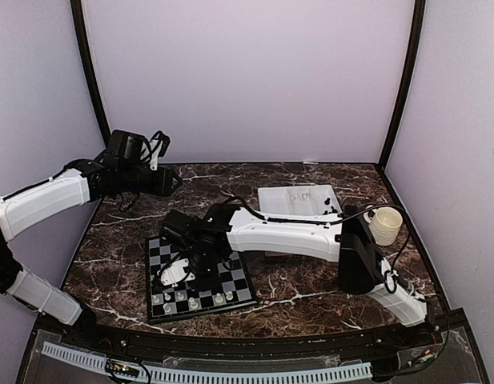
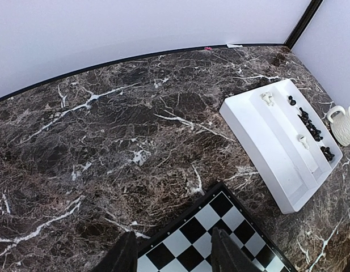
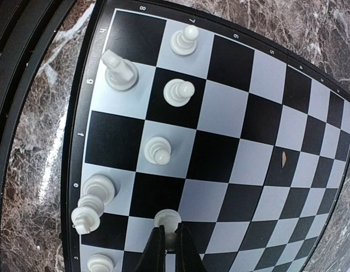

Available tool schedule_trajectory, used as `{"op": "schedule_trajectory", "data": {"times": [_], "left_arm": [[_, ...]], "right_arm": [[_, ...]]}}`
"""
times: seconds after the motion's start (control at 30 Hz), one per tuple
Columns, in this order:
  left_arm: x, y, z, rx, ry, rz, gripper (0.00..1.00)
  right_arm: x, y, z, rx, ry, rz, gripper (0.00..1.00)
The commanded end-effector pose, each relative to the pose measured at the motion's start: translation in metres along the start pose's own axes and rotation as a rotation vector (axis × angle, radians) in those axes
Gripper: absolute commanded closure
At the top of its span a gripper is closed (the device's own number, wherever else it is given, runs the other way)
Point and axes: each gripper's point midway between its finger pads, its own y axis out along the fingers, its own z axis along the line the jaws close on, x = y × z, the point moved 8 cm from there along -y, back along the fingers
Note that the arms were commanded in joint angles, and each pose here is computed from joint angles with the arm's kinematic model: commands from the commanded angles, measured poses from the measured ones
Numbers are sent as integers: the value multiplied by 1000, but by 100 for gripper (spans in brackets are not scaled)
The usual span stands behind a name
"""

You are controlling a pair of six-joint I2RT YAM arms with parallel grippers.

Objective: Set up the chess pieces on the board
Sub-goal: Place the pawn at d2.

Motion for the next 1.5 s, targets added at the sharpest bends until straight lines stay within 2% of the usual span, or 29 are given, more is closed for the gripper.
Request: {"op": "schedule_trajectory", "data": {"times": [0.0,0.57,0.77,1.03,1.23,1.47], "left_arm": [[0,-11,3,15,4,-16,53],[-1,-11,1,1,5,-12,53],[-1,-10,2,0,5,-10,53],[-2,-9,2,1,5,-8,53],[-3,-8,3,7,4,-3,53],[-7,1,3,3,9,9,53]], "right_arm": [[12,1,0,-1,-5,-42,98],[15,15,5,14,-20,-37,94],[15,15,5,7,-18,-36,81],[15,13,4,0,-17,-32,79],[14,-10,-7,-77,-21,-29,78],[13,-76,-14,-160,-9,-91,72]]}}
